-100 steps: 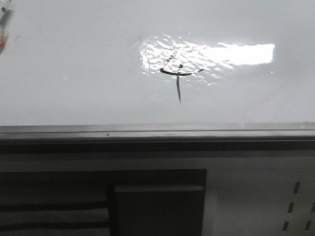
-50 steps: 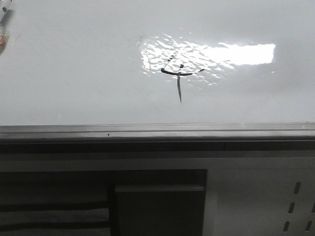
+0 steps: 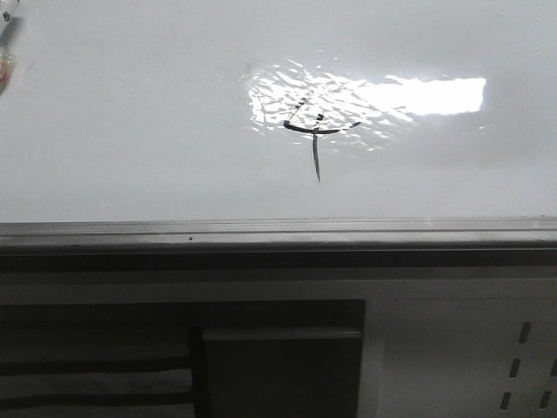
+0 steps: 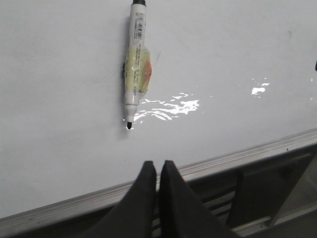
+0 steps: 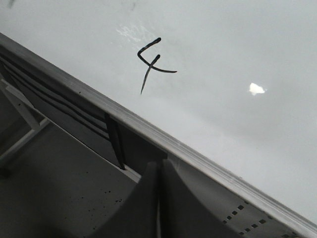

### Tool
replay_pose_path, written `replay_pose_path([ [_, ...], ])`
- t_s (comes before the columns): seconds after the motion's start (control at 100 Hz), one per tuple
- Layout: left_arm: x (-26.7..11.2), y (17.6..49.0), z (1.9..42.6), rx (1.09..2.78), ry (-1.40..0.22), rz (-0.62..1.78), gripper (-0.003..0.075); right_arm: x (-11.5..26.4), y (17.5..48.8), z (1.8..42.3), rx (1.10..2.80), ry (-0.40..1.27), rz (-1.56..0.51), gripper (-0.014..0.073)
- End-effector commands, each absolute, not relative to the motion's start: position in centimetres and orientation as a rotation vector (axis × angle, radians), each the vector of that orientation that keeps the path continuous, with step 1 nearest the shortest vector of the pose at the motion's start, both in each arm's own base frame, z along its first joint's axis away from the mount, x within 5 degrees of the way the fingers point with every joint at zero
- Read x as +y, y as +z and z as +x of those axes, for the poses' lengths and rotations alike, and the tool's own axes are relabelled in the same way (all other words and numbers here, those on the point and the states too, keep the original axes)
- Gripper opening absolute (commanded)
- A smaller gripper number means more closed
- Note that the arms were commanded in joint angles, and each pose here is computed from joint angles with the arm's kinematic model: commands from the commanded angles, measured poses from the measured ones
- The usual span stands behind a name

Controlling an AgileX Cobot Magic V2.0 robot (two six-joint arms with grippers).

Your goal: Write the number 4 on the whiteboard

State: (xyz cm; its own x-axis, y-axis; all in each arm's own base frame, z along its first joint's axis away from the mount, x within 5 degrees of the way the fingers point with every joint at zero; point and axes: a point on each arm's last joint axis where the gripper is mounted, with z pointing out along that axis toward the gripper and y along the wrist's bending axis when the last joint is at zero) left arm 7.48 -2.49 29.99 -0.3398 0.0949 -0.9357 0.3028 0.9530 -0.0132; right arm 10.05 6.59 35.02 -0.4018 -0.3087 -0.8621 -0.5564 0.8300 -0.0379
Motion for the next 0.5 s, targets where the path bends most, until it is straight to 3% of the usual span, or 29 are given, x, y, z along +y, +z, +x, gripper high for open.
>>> replay_pose_path([
  [0.0, -2.5, 31.6, 7.7, 1.820, -0.232, 0.251, -0.0020, 6.6, 36.4, 10.2, 1.929, 0.323, -0.609, -0.0072],
  [0.24, -1.6, 29.6, 5.7, 1.666, -0.188, 0.176, -0.0020, 6.6, 36.4, 10.2, 1.930, 0.323, -0.609, -0.0072],
  [0.49, -0.7, 24.6, 4.3, 1.491, -0.082, 0.091, -0.0020, 6.6, 36.4, 10.2, 1.930, 0.323, -0.609, -0.0072],
])
